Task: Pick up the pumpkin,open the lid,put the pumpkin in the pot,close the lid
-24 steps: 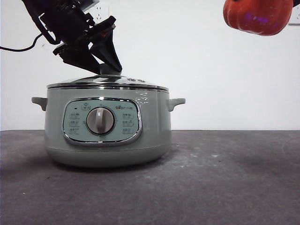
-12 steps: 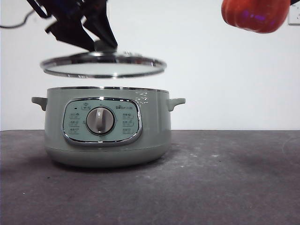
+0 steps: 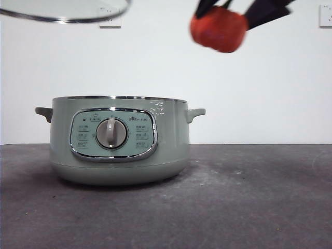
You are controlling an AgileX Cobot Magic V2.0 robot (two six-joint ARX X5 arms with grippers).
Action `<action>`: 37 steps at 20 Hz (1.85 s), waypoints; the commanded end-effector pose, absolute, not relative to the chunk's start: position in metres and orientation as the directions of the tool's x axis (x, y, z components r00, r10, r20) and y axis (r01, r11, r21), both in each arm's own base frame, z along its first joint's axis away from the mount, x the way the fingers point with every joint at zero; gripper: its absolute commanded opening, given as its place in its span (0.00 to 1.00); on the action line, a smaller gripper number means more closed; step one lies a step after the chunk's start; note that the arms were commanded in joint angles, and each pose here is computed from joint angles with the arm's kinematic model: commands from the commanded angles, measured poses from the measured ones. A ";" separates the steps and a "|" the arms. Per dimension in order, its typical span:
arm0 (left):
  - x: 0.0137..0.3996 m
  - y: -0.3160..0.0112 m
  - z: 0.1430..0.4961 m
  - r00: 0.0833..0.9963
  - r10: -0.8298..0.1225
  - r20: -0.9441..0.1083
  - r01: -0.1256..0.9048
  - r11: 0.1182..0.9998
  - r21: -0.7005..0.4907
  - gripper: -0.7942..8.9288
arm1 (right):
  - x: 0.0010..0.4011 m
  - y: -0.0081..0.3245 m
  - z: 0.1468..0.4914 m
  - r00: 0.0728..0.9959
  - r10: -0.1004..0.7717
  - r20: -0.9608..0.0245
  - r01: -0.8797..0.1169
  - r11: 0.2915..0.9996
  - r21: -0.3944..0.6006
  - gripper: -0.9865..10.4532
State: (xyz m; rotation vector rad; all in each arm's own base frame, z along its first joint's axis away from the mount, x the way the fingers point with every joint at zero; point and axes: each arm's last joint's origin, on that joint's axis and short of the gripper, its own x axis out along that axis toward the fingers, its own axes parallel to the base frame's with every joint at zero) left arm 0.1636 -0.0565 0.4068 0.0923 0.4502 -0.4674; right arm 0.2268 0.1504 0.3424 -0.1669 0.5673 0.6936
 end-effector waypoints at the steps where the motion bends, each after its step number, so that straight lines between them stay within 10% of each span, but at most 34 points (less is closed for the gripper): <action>1: 0.136 -0.047 0.424 0.841 -0.413 -0.349 0.441 0.898 0.001 0.07 | 0.254 0.177 0.344 0.604 0.570 -0.557 -0.680 0.733 0.014 0.07; 11: 0.082 -0.029 0.425 0.847 -0.398 -0.352 0.424 0.906 -0.004 0.07 | 0.336 0.285 0.286 0.504 0.590 -0.631 -0.790 0.610 -0.061 0.07; 25: 0.082 -0.030 0.424 0.843 -0.402 -0.357 0.429 0.904 -0.006 0.07 | 0.347 0.306 0.216 0.404 0.516 -0.755 -0.827 0.559 -0.060 0.07; 30: 0.082 -0.030 0.424 0.841 -0.407 -0.357 0.433 0.901 -0.008 0.07 | 0.346 0.305 0.215 0.393 0.505 -0.769 -0.825 0.562 -0.052 0.58; 37: 0.083 -0.030 0.424 0.839 -0.410 -0.357 0.437 0.899 -0.005 0.07 | 0.339 0.297 0.256 0.470 0.528 -0.707 -0.795 0.601 -0.080 0.58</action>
